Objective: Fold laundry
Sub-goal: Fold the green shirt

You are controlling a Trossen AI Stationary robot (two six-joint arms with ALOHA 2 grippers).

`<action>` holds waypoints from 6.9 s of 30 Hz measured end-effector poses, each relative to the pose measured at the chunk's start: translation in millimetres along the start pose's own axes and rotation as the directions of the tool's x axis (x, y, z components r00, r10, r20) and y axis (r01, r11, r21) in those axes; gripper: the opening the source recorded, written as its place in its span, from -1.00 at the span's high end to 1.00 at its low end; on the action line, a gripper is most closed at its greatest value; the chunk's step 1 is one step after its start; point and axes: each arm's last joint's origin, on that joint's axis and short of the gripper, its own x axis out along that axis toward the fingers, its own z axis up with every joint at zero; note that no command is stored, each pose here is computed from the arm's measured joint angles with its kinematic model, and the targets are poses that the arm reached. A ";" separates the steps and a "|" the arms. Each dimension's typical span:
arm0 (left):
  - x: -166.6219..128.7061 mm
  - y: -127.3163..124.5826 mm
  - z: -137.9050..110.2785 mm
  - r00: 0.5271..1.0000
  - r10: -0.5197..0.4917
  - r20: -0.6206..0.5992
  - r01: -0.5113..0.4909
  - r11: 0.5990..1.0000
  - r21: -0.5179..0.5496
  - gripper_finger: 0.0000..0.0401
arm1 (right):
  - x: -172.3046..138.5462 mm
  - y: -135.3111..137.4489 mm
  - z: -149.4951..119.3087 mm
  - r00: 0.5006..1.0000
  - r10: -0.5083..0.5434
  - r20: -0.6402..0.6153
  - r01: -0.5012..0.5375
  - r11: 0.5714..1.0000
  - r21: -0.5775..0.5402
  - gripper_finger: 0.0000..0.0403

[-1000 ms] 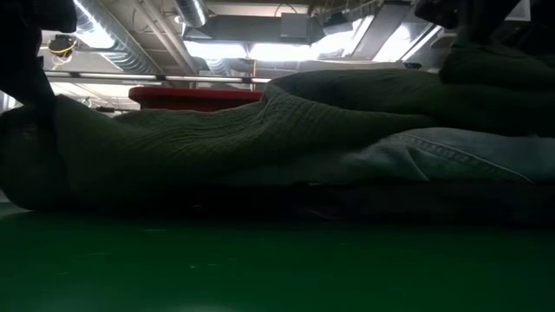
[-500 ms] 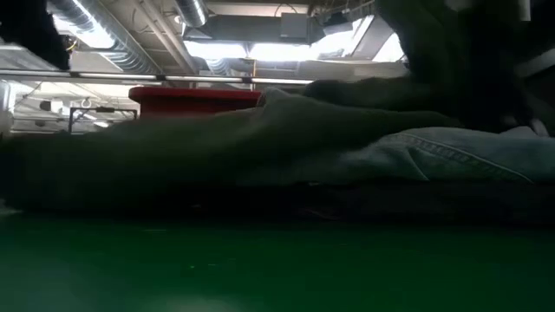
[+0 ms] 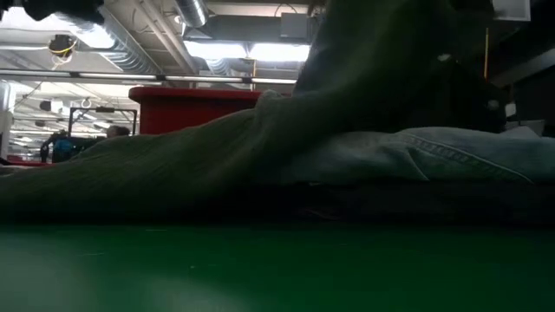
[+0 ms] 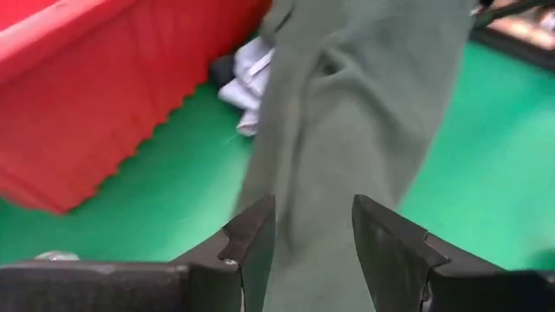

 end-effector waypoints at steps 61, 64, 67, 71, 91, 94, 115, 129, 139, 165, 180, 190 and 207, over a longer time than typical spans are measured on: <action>149.5 -96.3 -112.8 0.879 0.143 -0.455 -0.042 0.974 0.225 0.99 | -6.5 -6.8 -2.5 1.000 0.005 -0.028 -0.007 0.999 -0.052 0.96; 140.1 -96.9 -102.3 0.883 0.093 -0.461 -0.007 0.982 0.186 0.99 | -6.6 -6.3 -4.8 0.999 0.026 -0.047 -0.029 0.997 -0.069 0.96; 125.0 -97.2 -89.0 0.887 0.024 -0.462 0.046 0.989 0.139 0.99 | -6.8 -6.5 -8.9 0.996 0.026 -0.080 -0.032 0.997 -0.074 0.96; 92.3 -88.5 -65.6 0.890 -0.061 -0.453 0.113 0.989 0.090 1.00 | -8.8 -8.9 -16.7 0.990 0.017 -0.137 -0.026 0.998 -0.065 0.96; -26.2 28.2 23.9 0.984 -0.147 0.104 0.159 0.980 -0.117 1.00 | -17.6 -19.0 -29.8 0.980 -0.012 -0.199 0.006 1.000 -0.031 0.96; -32.8 46.7 28.4 0.979 -0.099 0.178 0.124 0.982 -0.139 1.00 | -26.9 -30.7 -33.0 0.984 -0.066 -0.164 0.062 0.998 -0.029 0.96; 20.5 58.3 -10.9 0.983 0.184 -0.028 -0.184 0.983 -0.015 1.00 | -23.1 -24.5 -32.0 0.982 0.004 -0.189 -0.011 0.999 -0.038 0.96; 56.8 69.1 -28.9 0.916 0.395 -0.076 -0.394 0.919 0.034 0.50 | -23.1 -24.5 -32.0 0.982 0.004 -0.189 -0.012 0.999 -0.038 0.96; 47.5 40.7 2.4 0.981 0.106 -0.163 -0.120 0.990 -0.080 0.14 | -23.1 -24.5 -32.0 0.982 0.005 -0.189 -0.012 0.999 -0.038 0.96; 143.4 -52.6 -70.3 0.975 0.117 -0.191 -0.084 0.981 0.175 0.13 | -23.2 -23.0 -32.4 0.978 0.055 -0.199 -0.062 0.998 -0.028 0.96; 180.4 -47.6 -62.6 0.977 0.179 -0.120 -0.157 0.972 0.175 0.13 | -23.2 -22.9 -32.3 0.978 0.056 -0.200 -0.063 0.998 -0.028 0.96; 197.6 -47.9 -69.9 0.972 0.185 -0.142 -0.162 0.974 0.161 0.13 | -23.1 -22.9 -32.3 0.978 0.056 -0.200 -0.063 0.998 -0.029 0.96; 194.5 -45.5 -71.7 0.955 0.150 -0.257 -0.109 0.980 0.166 0.96 | -23.1 -22.9 -32.3 0.978 0.056 -0.200 -0.063 0.998 -0.028 0.96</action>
